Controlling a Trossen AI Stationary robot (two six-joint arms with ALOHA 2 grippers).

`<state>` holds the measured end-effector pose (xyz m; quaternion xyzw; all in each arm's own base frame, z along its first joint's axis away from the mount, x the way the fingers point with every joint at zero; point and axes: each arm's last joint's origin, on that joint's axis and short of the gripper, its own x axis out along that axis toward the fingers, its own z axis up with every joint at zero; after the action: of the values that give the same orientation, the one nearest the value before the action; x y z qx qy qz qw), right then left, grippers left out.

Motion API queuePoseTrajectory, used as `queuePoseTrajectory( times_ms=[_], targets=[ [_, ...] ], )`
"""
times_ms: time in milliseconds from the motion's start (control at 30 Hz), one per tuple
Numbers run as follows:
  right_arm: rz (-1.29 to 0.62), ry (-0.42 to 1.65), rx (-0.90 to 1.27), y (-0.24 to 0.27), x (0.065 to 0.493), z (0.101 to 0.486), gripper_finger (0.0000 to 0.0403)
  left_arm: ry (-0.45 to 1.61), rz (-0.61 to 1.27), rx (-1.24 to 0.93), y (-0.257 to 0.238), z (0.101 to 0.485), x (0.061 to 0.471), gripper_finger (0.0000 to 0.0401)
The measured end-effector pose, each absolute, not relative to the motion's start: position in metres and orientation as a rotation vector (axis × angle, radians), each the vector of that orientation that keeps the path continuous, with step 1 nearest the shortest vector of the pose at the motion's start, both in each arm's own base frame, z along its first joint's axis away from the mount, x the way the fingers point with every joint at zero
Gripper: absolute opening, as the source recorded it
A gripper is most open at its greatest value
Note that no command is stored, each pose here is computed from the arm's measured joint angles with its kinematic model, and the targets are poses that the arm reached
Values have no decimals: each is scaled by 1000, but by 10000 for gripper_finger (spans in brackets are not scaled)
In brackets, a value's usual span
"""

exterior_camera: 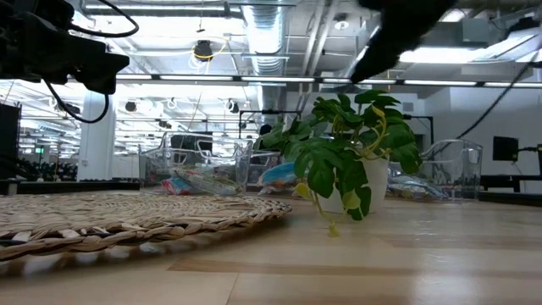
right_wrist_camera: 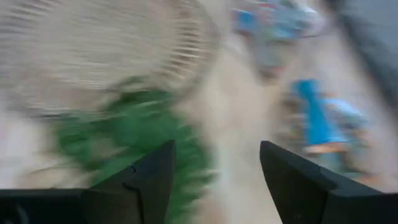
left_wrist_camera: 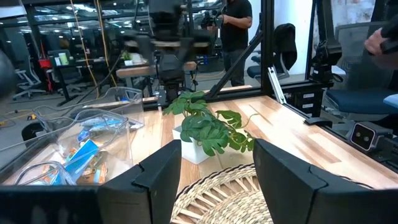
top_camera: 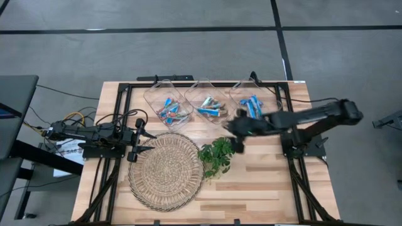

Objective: Pick and place Granola Bars by type
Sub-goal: Return to Home Position

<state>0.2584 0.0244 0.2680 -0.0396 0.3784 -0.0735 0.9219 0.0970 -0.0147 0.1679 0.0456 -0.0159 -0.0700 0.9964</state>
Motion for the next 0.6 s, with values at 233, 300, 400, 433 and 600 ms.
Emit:
queuePoseTrajectory(
  times_ms=[233,300,400,433,600],
  targets=[
    [201,561,129,48,197,235,226,-32,-140,91,-15,168,97,194],
    [236,496,176,50,182,226,225,-32,-140,91,-15,168,97,194],
    [265,424,206,49,161,212,225,-32,-139,91,-15,168,97,194],
    [279,405,207,50,155,208,225,-32,-139,91,-15,168,97,194],
    [328,330,212,47,132,195,225,-32,-139,91,-15,168,97,194]
  ],
)
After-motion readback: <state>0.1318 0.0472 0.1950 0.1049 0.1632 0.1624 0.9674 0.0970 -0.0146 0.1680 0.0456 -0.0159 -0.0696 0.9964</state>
